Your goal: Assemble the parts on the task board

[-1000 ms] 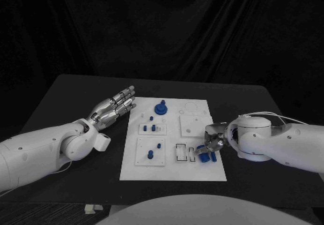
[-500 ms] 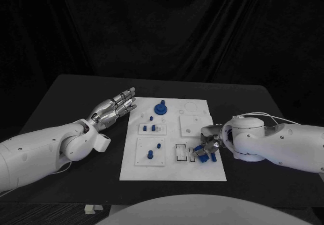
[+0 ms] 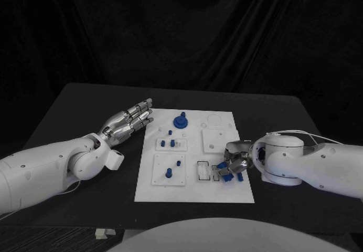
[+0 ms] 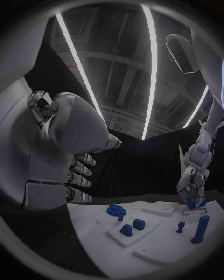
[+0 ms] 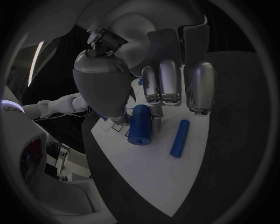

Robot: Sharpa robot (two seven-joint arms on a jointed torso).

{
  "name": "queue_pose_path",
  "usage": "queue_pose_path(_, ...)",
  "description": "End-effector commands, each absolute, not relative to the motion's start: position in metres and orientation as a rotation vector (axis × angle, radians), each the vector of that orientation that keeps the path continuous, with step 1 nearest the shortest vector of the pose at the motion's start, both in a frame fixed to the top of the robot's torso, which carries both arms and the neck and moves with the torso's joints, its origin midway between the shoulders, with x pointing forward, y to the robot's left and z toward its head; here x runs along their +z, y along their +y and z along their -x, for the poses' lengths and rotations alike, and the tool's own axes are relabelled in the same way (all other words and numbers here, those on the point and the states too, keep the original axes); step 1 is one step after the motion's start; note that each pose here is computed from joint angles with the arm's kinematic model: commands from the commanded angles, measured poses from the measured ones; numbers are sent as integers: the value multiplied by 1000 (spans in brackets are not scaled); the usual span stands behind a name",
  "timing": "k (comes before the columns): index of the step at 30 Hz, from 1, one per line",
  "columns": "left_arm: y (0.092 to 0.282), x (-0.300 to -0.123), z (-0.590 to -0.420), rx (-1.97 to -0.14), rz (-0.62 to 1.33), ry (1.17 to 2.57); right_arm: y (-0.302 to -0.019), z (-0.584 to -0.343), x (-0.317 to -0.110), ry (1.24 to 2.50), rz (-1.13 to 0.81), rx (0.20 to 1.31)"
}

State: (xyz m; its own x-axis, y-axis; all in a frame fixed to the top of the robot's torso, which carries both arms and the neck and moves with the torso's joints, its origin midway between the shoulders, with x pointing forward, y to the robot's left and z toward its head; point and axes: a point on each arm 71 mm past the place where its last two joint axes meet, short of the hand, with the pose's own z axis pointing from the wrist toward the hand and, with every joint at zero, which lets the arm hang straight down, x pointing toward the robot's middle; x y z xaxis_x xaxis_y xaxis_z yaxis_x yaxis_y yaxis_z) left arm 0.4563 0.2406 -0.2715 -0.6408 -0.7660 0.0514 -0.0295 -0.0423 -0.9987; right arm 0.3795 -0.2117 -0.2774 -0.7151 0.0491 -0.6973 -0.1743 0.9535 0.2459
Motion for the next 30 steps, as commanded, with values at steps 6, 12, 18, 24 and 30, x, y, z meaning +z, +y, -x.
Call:
queue_pose_path(6, 240, -272, -456, -1754, 849, 1689, -214, -385, -255, 2295, -142, 497)
queue_pose_path(12, 238, -272, -456, -1756, 848, 1693, -214, -387, -251, 2322, -252, 524)
queue_pose_path(18, 237, -272, -456, -1757, 848, 1698, -210, -390, -254, 2365, -294, 507)
queue_pose_path(24, 235, -273, -456, -1761, 849, 1707, -203, -390, -259, 2391, -299, 490)
queue_pose_path(30, 235, -273, -457, -1764, 849, 1709, -196, -389, -266, 2404, -288, 473)
